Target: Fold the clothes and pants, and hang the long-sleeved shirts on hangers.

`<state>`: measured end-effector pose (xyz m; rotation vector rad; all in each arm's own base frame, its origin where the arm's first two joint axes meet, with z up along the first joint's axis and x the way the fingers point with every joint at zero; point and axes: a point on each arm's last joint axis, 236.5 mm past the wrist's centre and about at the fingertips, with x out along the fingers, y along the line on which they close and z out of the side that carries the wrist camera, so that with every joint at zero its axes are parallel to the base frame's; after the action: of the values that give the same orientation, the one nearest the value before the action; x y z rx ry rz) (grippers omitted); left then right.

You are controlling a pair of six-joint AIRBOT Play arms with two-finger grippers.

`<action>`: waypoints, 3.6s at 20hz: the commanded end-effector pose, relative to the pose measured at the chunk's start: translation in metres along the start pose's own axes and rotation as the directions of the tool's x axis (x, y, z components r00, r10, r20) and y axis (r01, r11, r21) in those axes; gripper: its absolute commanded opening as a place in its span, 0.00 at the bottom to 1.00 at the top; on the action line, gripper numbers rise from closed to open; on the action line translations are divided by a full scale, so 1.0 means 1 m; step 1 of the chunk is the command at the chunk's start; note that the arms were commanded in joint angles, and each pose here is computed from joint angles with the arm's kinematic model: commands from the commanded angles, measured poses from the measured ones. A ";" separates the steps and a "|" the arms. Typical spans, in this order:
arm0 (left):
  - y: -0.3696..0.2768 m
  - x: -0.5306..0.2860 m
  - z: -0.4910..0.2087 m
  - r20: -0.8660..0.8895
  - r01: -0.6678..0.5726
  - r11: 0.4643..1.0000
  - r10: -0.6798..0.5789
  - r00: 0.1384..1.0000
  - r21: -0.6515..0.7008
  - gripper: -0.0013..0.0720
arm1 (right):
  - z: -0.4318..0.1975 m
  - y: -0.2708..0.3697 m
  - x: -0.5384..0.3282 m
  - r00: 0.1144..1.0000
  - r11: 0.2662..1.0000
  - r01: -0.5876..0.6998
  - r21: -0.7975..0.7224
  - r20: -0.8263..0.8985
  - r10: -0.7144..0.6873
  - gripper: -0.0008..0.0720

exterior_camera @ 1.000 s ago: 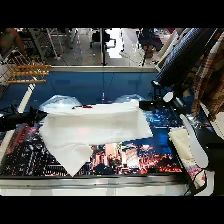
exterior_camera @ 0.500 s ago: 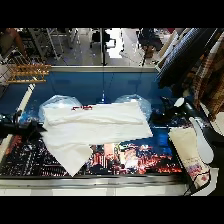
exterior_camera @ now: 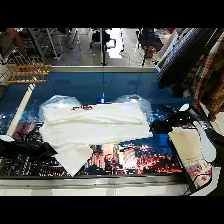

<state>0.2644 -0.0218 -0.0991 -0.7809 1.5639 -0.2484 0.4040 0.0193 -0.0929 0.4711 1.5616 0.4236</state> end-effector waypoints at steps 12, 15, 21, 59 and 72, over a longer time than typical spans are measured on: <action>-0.026 -0.015 -0.010 -0.001 0.103 0.989 -0.103 0.995 0.103 0.02 | -0.041 0.057 -0.016 0.991 0.981 -0.085 -0.175 -0.117 0.065 0.03; -0.021 -0.060 -0.012 0.088 0.205 0.979 -0.206 0.975 0.016 0.02 | -0.079 0.072 -0.031 0.991 0.979 -0.080 -0.190 -0.123 0.057 0.03; -0.078 -0.146 0.066 0.439 0.512 0.852 -0.502 0.745 0.105 0.02 | -0.038 0.092 -0.062 0.983 0.995 -0.014 -0.099 0.181 0.032 0.03; -0.105 0.042 0.149 0.150 -0.022 0.953 -0.024 0.988 0.302 0.02 | 0.033 -0.004 -0.147 0.781 0.797 0.600 -0.073 0.273 -0.562 0.03; -0.176 -0.134 0.124 0.291 0.024 0.888 -0.176 0.940 0.459 0.03 | 0.050 0.421 0.060 0.780 0.889 -0.018 -0.457 0.550 0.298 0.03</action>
<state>0.4578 -0.0549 0.0390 -0.5035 1.1291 -0.4887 0.4770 0.2814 0.0776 0.2152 0.9398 0.5374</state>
